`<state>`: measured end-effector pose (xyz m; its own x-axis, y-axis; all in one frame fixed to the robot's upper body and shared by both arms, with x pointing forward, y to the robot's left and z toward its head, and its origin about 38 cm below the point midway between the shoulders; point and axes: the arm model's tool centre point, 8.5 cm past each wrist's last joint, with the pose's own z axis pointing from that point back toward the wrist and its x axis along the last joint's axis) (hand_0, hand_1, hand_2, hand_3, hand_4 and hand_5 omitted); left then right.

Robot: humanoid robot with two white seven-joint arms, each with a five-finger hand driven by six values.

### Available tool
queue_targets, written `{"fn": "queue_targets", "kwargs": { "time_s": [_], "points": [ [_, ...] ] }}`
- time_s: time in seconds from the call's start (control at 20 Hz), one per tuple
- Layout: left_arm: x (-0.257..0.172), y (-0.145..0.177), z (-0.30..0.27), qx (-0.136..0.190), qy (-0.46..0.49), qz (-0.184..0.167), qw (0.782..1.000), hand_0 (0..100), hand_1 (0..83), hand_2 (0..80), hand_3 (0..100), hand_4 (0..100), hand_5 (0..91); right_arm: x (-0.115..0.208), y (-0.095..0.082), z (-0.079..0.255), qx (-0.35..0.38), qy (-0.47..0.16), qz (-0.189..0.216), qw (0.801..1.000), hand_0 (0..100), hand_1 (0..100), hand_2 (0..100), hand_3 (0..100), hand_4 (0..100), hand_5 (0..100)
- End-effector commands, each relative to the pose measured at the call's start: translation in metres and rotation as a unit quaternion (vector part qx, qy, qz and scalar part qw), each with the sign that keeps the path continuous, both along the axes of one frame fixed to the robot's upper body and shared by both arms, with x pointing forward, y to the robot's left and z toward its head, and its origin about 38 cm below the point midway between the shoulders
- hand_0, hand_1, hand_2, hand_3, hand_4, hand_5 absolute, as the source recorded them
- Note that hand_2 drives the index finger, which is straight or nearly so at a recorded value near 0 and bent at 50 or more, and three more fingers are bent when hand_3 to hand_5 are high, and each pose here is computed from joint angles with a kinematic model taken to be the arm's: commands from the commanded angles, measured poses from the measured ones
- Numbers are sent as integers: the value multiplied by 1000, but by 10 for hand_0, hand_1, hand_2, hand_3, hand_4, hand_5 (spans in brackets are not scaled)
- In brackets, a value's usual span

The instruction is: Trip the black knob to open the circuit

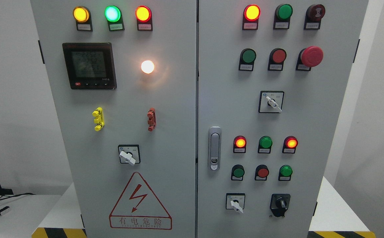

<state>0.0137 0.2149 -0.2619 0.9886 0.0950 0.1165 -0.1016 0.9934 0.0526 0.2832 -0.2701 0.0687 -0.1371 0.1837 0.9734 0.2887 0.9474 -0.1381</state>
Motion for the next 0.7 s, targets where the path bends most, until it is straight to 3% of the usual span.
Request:
{"fn": "queue_targets", "kwargs": {
  "time_s": [0.0, 0.35, 0.65],
  "points": [
    [0, 1, 0, 1, 0, 2, 1000, 120, 389, 0, 0, 0, 0, 34, 6, 24, 5, -23, 4, 1000, 357, 808, 355, 900, 1000, 1000],
    [0, 0, 0, 0, 0, 2, 1000, 120, 389, 0, 0, 0, 0, 68, 1, 42, 7, -35, -2, 999, 358, 795, 364, 909, 1000, 1000],
    [0, 0, 0, 0, 0, 2, 1000, 120, 389, 0, 0, 0, 0, 73, 4, 46, 5, -38, 7, 999, 361, 787, 392, 923, 1000, 1000]
  ]
}}
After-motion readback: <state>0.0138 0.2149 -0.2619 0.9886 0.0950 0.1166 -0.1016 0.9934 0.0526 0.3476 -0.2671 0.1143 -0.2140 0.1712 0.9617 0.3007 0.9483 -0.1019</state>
